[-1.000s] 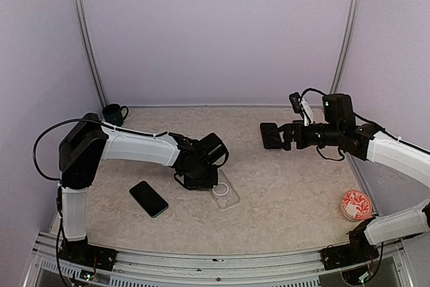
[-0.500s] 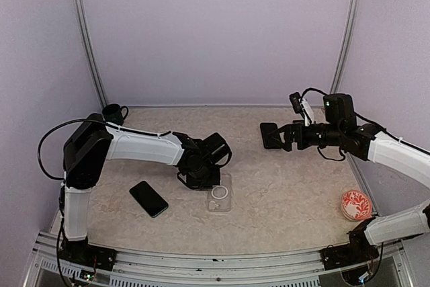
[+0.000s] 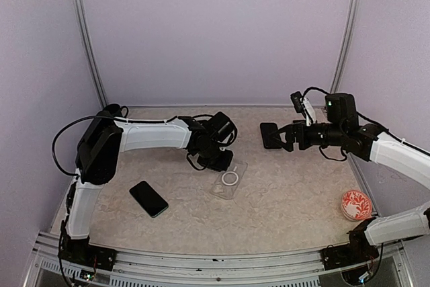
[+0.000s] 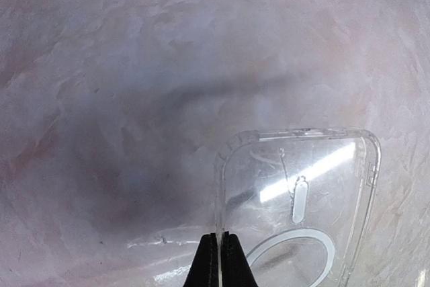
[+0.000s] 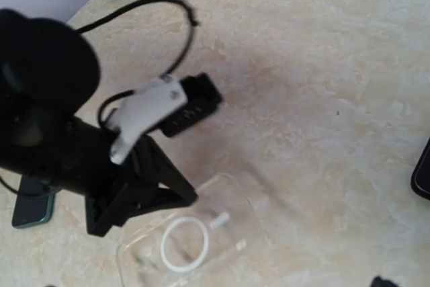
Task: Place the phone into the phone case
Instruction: Rotate the phone case at the center of the board.
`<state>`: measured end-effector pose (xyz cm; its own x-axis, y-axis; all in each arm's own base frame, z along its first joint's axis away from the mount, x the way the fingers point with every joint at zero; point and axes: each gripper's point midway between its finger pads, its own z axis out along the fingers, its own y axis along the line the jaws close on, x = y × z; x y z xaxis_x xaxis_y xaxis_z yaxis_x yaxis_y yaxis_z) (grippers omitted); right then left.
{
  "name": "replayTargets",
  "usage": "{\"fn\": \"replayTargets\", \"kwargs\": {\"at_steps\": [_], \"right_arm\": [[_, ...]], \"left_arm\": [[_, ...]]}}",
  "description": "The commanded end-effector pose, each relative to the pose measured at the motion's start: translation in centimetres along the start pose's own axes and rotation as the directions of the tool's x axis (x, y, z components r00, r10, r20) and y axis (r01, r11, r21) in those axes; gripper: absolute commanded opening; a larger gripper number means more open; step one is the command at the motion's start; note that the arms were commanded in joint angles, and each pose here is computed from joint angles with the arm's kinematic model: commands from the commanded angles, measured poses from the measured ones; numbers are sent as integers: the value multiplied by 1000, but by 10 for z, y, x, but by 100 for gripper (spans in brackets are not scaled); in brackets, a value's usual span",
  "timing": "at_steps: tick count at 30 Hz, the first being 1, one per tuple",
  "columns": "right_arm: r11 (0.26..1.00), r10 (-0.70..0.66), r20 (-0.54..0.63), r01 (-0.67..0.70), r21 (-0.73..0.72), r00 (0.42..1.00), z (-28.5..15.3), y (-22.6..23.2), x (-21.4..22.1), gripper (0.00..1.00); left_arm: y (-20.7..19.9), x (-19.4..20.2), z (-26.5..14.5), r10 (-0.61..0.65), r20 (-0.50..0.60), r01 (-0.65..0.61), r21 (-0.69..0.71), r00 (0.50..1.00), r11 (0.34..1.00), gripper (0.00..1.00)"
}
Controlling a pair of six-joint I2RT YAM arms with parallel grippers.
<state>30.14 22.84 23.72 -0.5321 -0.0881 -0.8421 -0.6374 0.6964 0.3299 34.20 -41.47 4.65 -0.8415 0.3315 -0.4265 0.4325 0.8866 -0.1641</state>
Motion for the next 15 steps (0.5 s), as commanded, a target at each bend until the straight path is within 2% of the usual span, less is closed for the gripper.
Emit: {"fn": "replayTargets", "kwargs": {"at_steps": [1,5,9,13,15], "right_arm": [[1000,-26,31,26,-13,999,-6,9,-17,99],[999,-27,29,27,-18,999,-9,12,-22,99],[999,-37,48,37,-2,998,-15,12,-26,99],[1000,-29,41,29,-4,999,-16,13,-25,100],[1000,-27,44,27,3,999,-16,11,-25,99]], "left_arm": [[-27,0,1,330,-10,-327,122,944,937,0],[-39,-3,-7,522,-9,-514,155,853,844,0],[-29,2,-5,694,-77,-693,43,716,719,0],[-11,9,1,779,-146,-788,-3,610,616,0],[-5,6,2,804,-152,-815,-20,575,579,0]]}}
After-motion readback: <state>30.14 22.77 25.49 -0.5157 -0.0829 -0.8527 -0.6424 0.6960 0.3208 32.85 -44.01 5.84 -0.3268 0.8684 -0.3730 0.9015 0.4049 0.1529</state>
